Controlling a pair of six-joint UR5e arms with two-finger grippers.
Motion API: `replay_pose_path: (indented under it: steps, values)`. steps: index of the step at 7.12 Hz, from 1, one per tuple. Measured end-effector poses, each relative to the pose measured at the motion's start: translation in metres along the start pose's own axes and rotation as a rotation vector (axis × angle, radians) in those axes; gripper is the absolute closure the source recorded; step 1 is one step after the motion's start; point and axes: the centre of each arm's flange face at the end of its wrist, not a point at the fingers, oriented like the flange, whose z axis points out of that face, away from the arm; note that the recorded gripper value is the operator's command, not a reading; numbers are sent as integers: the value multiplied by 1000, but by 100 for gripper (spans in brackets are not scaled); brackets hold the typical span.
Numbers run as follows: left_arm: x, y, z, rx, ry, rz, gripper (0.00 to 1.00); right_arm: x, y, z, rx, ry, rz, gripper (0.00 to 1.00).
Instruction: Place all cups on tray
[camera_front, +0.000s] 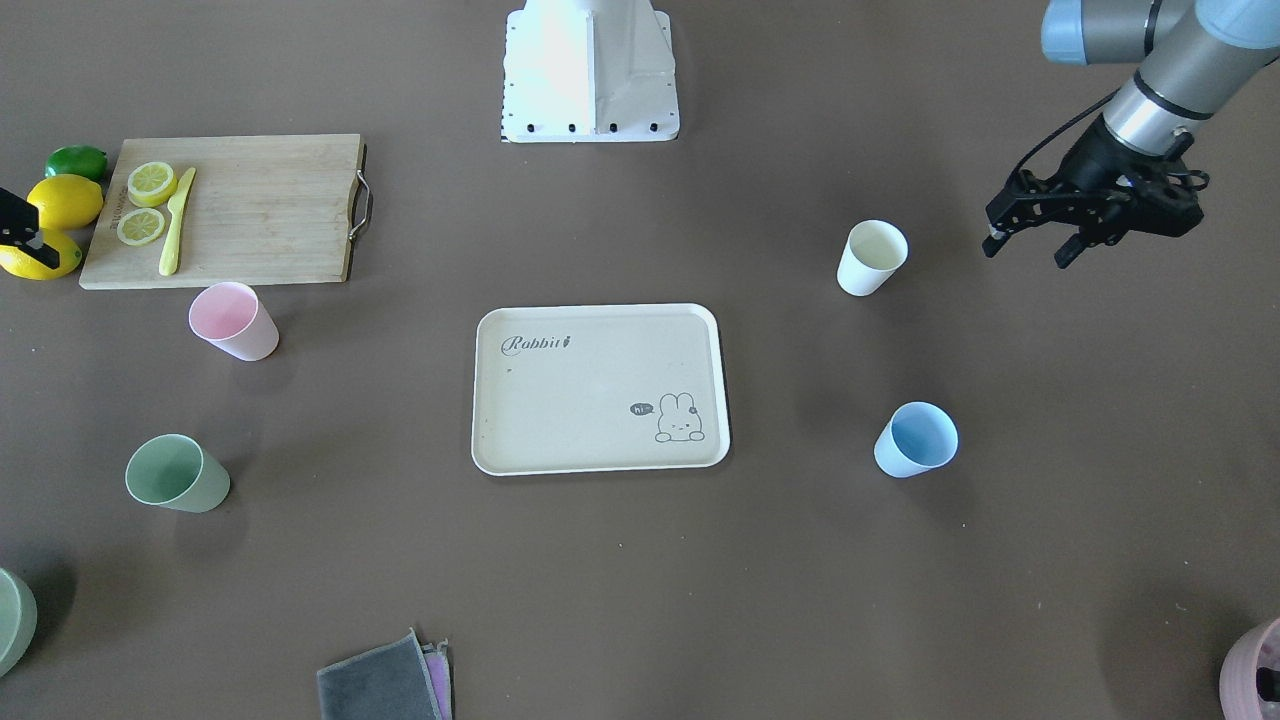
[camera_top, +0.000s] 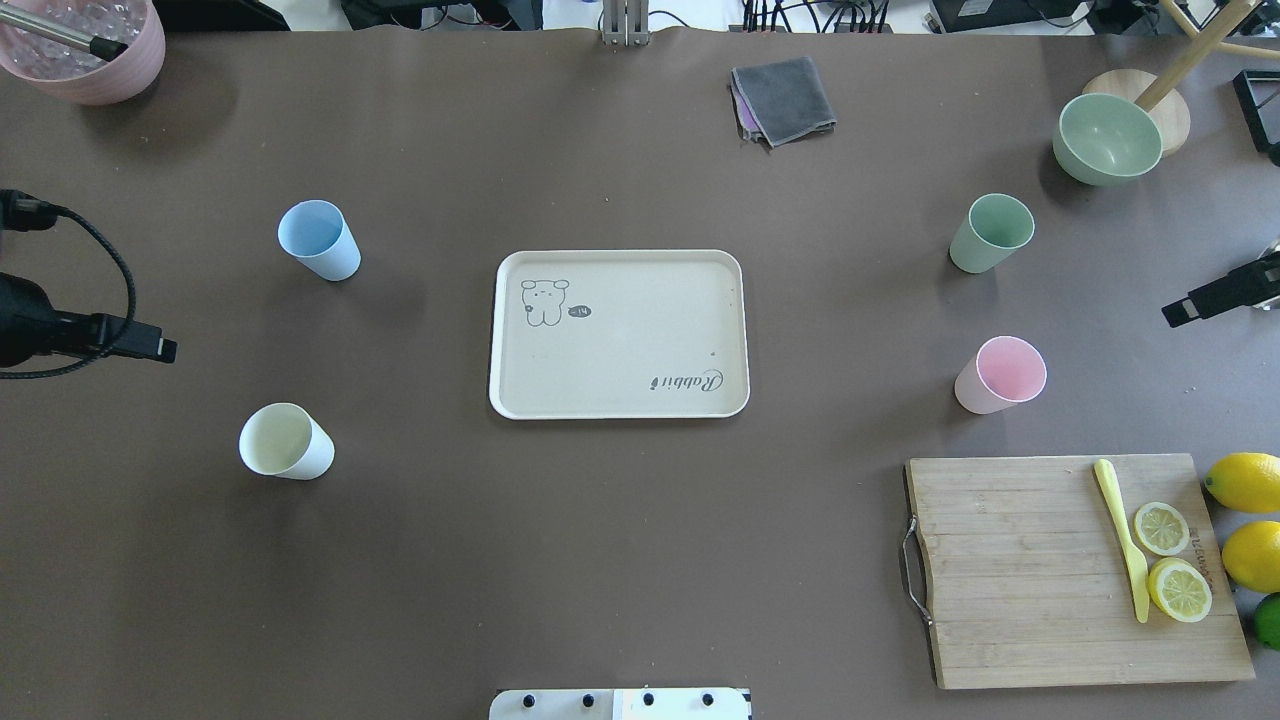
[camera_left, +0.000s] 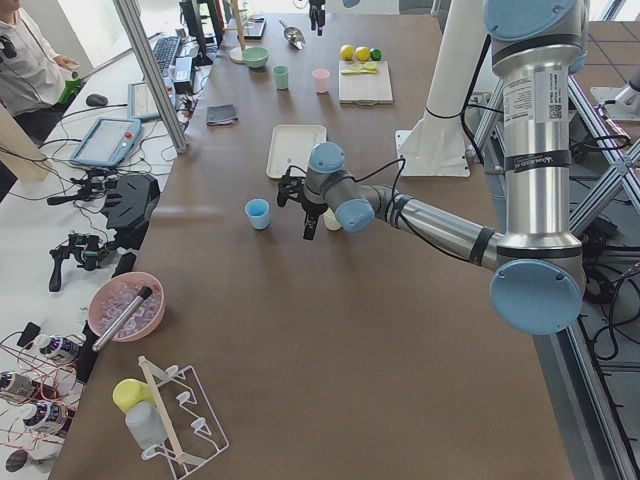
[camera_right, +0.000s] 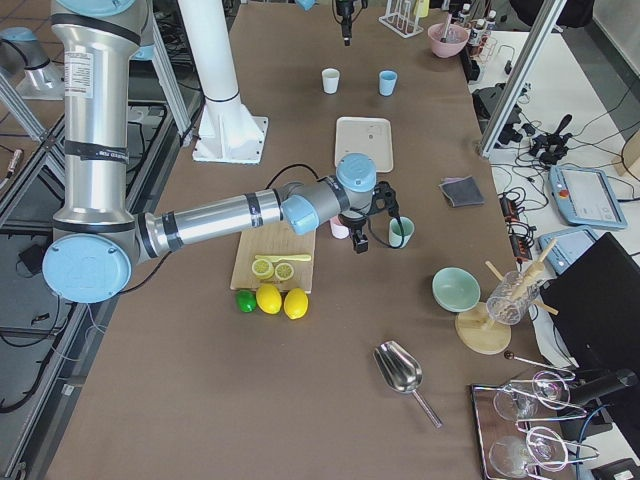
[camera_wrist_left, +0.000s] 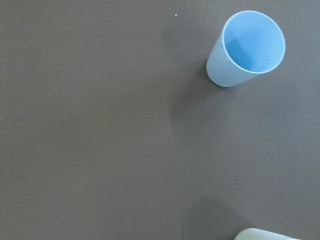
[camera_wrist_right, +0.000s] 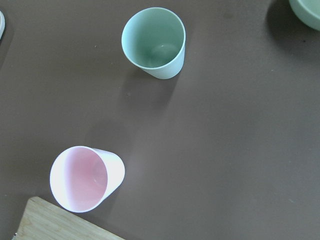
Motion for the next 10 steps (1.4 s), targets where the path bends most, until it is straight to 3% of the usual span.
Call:
replay_pose_path:
  steps: [5,8,9,10]
  values:
    - [63,20,25,-11,34,10,2,-64,-25,73,-78,32,61,22]
    - [72,21,18,-6,53,19,2,-63,-42,100,-107,41,75,24]
    - [75,23,17,-8,59,13,2,-61,-46,109,-120,43,80,31]
    - [81,27,18,-17,66,-2,2,-61,-45,117,-134,44,81,52]
